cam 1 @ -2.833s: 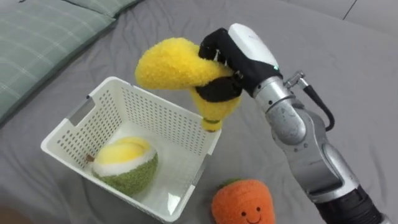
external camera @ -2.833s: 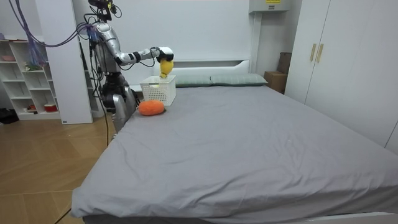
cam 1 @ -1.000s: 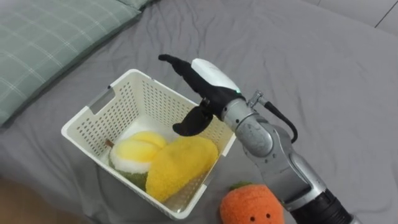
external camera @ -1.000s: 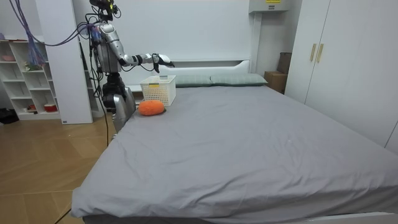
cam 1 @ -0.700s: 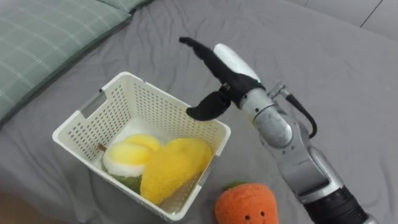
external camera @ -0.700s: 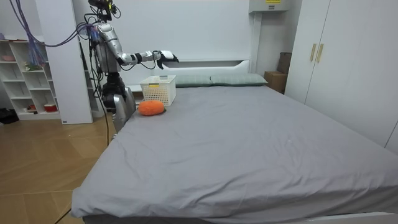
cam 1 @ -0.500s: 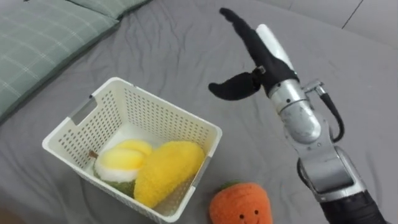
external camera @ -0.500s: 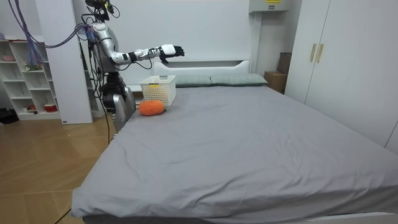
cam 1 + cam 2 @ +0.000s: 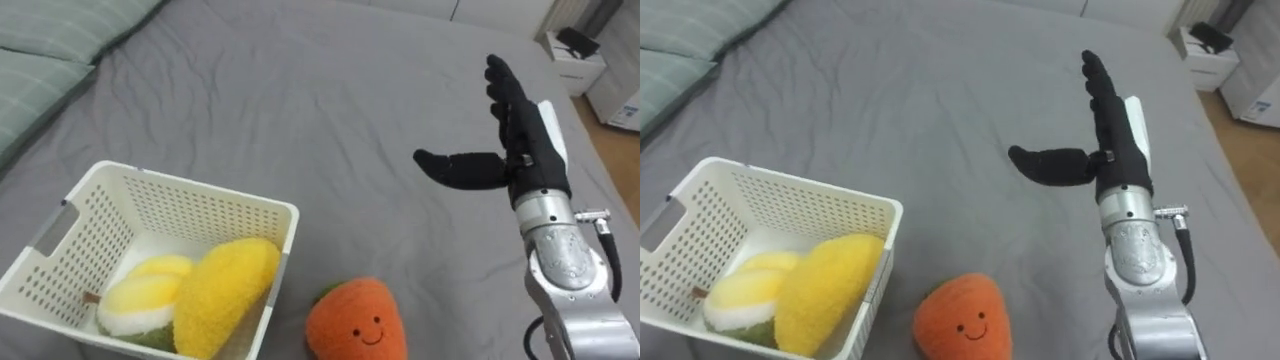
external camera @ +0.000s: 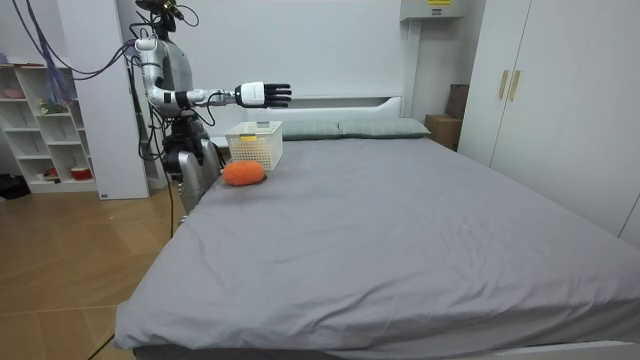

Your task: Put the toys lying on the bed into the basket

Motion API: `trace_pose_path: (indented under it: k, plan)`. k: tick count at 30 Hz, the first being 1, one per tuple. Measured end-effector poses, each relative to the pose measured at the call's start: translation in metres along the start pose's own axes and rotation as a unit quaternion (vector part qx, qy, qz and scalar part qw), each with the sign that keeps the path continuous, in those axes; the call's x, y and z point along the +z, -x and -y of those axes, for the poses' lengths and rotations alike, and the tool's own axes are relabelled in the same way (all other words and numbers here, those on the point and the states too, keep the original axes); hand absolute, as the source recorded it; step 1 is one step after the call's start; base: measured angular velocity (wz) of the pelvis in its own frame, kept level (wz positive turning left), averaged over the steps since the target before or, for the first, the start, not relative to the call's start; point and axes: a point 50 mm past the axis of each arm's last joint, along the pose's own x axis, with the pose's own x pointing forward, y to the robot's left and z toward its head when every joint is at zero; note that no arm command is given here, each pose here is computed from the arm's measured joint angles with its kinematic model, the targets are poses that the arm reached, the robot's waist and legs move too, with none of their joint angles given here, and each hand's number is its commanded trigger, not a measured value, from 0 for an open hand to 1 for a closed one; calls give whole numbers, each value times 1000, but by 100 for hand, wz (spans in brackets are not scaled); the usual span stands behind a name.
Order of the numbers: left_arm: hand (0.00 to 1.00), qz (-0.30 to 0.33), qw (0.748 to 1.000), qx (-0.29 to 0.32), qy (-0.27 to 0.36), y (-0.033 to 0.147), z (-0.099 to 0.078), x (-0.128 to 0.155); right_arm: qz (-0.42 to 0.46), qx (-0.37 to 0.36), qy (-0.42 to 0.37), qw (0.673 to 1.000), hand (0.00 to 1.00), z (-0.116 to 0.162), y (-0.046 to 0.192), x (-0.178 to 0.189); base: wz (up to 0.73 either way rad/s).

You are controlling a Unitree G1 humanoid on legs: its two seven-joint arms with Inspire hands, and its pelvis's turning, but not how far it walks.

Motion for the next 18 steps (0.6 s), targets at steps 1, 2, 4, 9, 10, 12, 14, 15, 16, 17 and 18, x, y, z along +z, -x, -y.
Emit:
trace_pose_path:
  k: [1,2,4,9,10,12,14,15,16,17,18]
  plan:
    - [0,2,1000,0,0,0,0,0,-7,0,-3,1000,0,0,3,-4,-12]
    - [0,7,1000,-1,2,0,1,4,-15,1,-9,1000,0,0,6,-8,-6]
    - [0,13,1000,-1,3,-1,2,9,-25,1,-15,1000,0,1,10,-13,-11]
    - [0,5,1000,2,11,0,4,6,-51,6,-37,998,0,-1,18,-24,-10]
    - [0,7,1000,0,8,0,6,7,-61,7,-40,997,0,-1,18,-29,0]
    - [0,7,1000,-2,4,0,7,7,-79,12,-43,996,0,-4,20,-37,0]
    - [0,4,1000,-4,2,0,8,6,-96,17,-39,995,0,-6,21,-45,0]
    - [0,2,1000,-5,0,0,9,4,-103,25,-36,994,0,-10,23,-48,0]
    - [0,0,1000,-5,1,1,10,4,-108,39,-34,993,0,-14,27,-51,-3]
    - [0,0,1000,-6,5,1,12,4,-116,59,-29,991,0,-20,30,-54,0]
    - [0,0,1000,-6,5,1,12,4,-122,71,-23,990,0,-23,31,-57,0]
